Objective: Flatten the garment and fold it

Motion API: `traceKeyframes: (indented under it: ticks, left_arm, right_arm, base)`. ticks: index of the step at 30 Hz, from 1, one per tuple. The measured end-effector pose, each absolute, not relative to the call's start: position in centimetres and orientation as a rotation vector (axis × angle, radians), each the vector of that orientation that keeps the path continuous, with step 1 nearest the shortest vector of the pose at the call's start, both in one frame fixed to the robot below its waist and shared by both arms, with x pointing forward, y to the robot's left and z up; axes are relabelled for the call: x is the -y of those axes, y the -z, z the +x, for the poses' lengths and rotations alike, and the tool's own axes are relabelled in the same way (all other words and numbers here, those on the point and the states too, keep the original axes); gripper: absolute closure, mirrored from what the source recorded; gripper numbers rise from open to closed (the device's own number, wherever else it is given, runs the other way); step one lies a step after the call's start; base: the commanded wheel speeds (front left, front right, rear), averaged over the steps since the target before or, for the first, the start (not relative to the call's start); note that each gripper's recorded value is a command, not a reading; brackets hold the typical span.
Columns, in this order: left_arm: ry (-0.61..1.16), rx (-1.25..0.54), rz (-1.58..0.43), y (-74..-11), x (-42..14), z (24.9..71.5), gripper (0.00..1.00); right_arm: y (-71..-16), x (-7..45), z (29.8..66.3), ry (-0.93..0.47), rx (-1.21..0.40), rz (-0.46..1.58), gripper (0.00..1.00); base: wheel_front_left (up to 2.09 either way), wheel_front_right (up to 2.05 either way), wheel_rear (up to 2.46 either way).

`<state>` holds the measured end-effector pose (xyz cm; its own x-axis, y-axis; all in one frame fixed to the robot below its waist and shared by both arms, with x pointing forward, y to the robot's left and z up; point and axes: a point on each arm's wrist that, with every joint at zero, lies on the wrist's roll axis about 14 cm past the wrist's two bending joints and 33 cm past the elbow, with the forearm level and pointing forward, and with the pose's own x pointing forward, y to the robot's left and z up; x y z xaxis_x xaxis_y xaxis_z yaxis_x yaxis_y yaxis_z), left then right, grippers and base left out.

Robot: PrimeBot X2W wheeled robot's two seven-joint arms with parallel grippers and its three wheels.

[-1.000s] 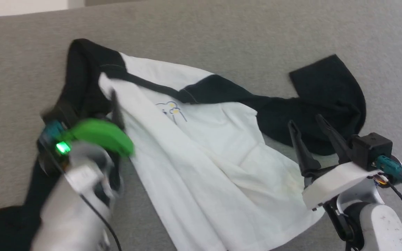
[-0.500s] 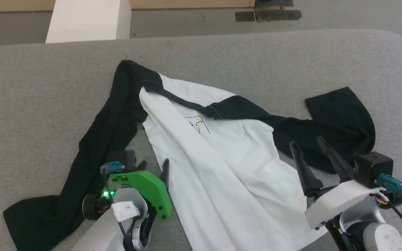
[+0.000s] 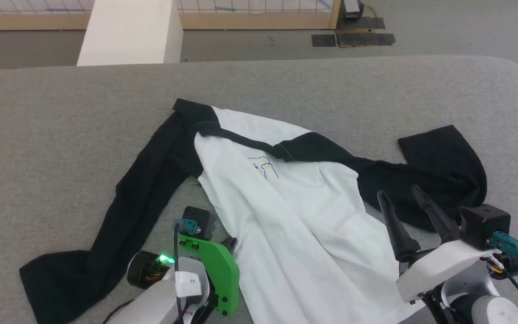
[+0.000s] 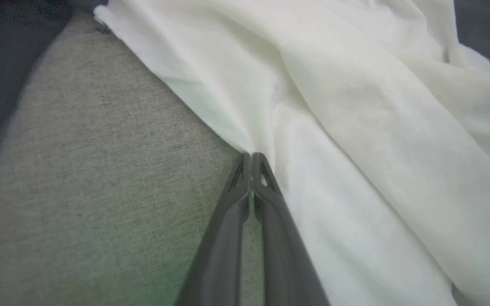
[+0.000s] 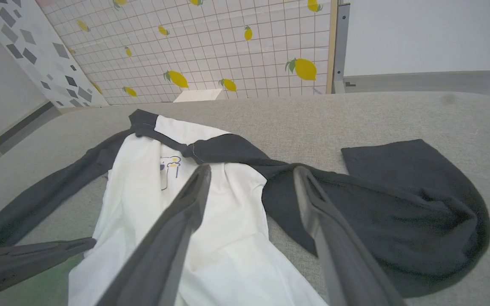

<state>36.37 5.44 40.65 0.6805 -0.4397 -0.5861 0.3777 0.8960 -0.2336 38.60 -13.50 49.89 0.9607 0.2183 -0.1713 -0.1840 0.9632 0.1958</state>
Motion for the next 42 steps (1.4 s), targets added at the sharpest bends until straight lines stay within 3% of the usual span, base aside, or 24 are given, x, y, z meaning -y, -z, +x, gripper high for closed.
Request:
traceKeyframes:
  ticks: [9, 17, 18, 19, 23, 31, 38, 39, 40, 41, 42]
  left_arm:
    - [0.232, -0.711, -0.131, -41.1, -12.6, 33.6, 1.0]
    - [-0.005, -0.765, -0.148, -40.7, -18.9, 29.8, 1.0]
    - [-0.021, -0.757, -0.15, -40.7, -19.3, 29.9, 0.69]
    - [-0.039, -0.737, -0.156, -41.0, -19.6, 30.1, 0.0]
    - [-0.065, -0.642, -0.214, -41.9, -19.3, 31.1, 0.0]
    - [-0.125, -0.211, -0.224, -47.3, -20.4, 35.8, 0.0]
    - [-0.176, -0.116, -0.19, -47.7, -21.2, 36.9, 0.0]
    - [-0.179, -0.114, -0.185, -47.6, -21.3, 37.0, 0.0]
    - [-0.188, -0.11, -0.182, -47.6, -21.5, 37.0, 0.0]
    - [-0.192, -0.111, -0.179, -47.5, -21.6, 37.0, 0.0]
    - [-0.196, -0.113, -0.174, -47.3, -21.7, 37.0, 0.0]
  right_arm:
    - [-49.8, 12.1, 38.5, -0.247, -0.209, 0.147, 0.0]
    - [-48.5, 9.3, 39.3, -0.382, -0.263, -0.032, 0.0]
    - [-48.4, 9.1, 39.7, -0.399, -0.262, -0.062, 0.0]
    - [-48.3, 8.7, 40.2, -0.424, -0.26, -0.097, 0.0]
    - [-47.7, 6.9, 42.4, -0.518, -0.254, -0.205, 0.0]
    - [-44.9, 2.0, 45.5, -0.732, -0.298, -0.384, 0.0]
    - [-41.4, 0.5, 47.4, -0.816, -0.411, -0.505, 0.0]
    - [-41.0, 0.5, 47.6, -0.819, -0.427, -0.52, 0.14]
    - [-40.5, 0.4, 47.8, -0.823, -0.444, -0.526, 0.6]
    - [-40.2, 0.2, 47.9, -0.831, -0.459, -0.536, 0.73]
    - [-40.0, 0.0, 48.0, -0.839, -0.465, -0.544, 1.0]
  base:
    - [0.0, 0.0, 0.0]
    - [0.0, 0.0, 0.0]
    - [0.0, 0.0, 0.0]
    - [0.0, 0.0, 0.0]
    - [0.0, 0.0, 0.0]
    - [0.0, 0.0, 0.0]
    - [0.0, 0.0, 0.0]
    - [0.0, 0.0, 0.0]
    - [0.0, 0.0, 0.0]
    - [0.0, 0.0, 0.0]
    - [0.0, 0.0, 0.0]
